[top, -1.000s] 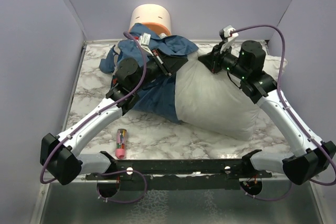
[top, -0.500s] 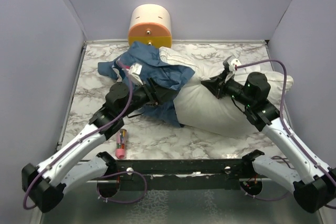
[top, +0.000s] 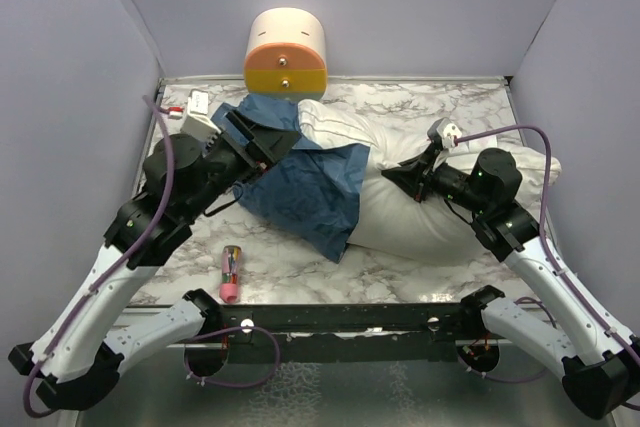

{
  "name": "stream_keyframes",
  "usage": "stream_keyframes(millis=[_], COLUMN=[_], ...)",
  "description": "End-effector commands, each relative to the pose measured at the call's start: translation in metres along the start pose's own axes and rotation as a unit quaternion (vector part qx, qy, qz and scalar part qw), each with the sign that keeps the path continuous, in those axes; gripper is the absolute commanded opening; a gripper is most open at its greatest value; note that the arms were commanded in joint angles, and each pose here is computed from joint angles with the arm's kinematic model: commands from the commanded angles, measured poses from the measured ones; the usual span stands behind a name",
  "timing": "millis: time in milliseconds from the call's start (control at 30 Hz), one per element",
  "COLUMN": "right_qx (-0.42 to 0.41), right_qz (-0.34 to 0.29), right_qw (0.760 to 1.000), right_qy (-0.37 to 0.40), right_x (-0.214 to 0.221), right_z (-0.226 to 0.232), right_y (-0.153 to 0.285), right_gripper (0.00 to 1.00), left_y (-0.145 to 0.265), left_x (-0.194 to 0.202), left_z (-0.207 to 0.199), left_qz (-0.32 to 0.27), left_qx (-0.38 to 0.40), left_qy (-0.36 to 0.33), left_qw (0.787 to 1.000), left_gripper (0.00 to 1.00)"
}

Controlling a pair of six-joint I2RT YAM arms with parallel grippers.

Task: Put the pillow into the pillowcase
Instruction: Stuff the pillow into the pillowcase.

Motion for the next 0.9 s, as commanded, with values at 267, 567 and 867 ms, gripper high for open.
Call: stream_keyframes(millis=[267, 567, 867], right_qx=[-0.046, -0.063, -0.083], right_qz=[0.0, 0.004, 0.018], right_qw=[0.999, 0.998, 0.996], right_qy=[-0.018, -0.01, -0.012], right_x=[0.002, -0.002, 0.012], right_z=[0.018, 0.02, 0.02], right_y=[0.005, 0.004, -0.009], right_gripper=[0.01, 0.01, 0.01], left_y=[-0.067, -0.095, -0.084], left_x=[0.017, 0.024, 0.034], left_z=[0.05, 0.001, -0.07], left_qz=[-0.011, 0.042, 0.143], left_qx=[-0.119, -0.026, 0.089], left_qy=[0.099, 0.097, 0.056], left_qw=[0.988, 0.994, 0.984], left_gripper=[0.6, 0.01, 0.0])
Point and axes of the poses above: each gripper's point midway between its finger pads, its own y axis back along the fingers, its own z axis along the line the jaws close on, x = y × z, the point moved 4 cm from there along y, back along the fingers, and after that the axes turned 13 degrees about y, right-handed, at the moved point
